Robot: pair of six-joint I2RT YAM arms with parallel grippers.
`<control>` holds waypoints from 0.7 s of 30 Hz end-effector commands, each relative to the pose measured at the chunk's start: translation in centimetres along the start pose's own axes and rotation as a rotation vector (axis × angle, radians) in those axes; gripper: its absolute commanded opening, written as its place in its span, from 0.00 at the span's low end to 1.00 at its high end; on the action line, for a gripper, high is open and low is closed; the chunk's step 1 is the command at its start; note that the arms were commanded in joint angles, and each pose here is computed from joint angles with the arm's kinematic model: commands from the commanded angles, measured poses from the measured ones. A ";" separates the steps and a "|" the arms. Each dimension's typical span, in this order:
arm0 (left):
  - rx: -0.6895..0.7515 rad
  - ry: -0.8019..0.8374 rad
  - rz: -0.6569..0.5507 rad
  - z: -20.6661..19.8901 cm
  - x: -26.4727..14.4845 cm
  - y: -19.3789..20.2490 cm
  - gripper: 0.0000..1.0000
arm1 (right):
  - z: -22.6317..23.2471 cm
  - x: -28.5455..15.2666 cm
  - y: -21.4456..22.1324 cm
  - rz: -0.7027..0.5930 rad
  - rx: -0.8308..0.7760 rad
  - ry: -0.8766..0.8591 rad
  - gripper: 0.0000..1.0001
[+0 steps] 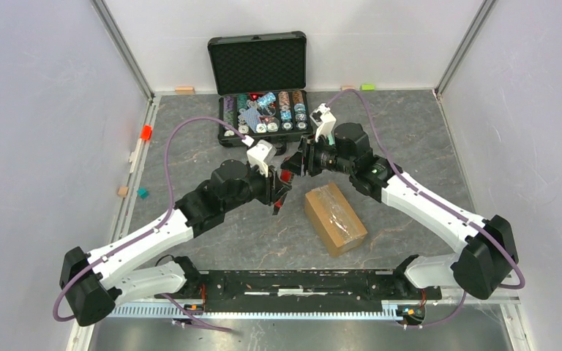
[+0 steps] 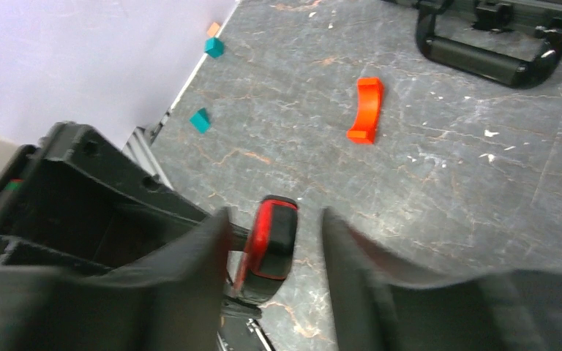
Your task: Unpack the express box
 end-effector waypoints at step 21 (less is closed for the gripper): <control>0.166 0.458 -0.040 -3.5 -6.2 -6.4 0.97 | 8.3 -7.0 -4.4 -0.079 -0.564 -0.556 0.00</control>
Point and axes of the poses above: each gripper's point midway between its finger pads, its own x axis out along the fingers, its own z axis along the line the jaws close on, y = z × x, the point moved 8 cm from there along -x, back along the fingers, and after that the axes turned 5 degrees about x, right-handed, at the moved point
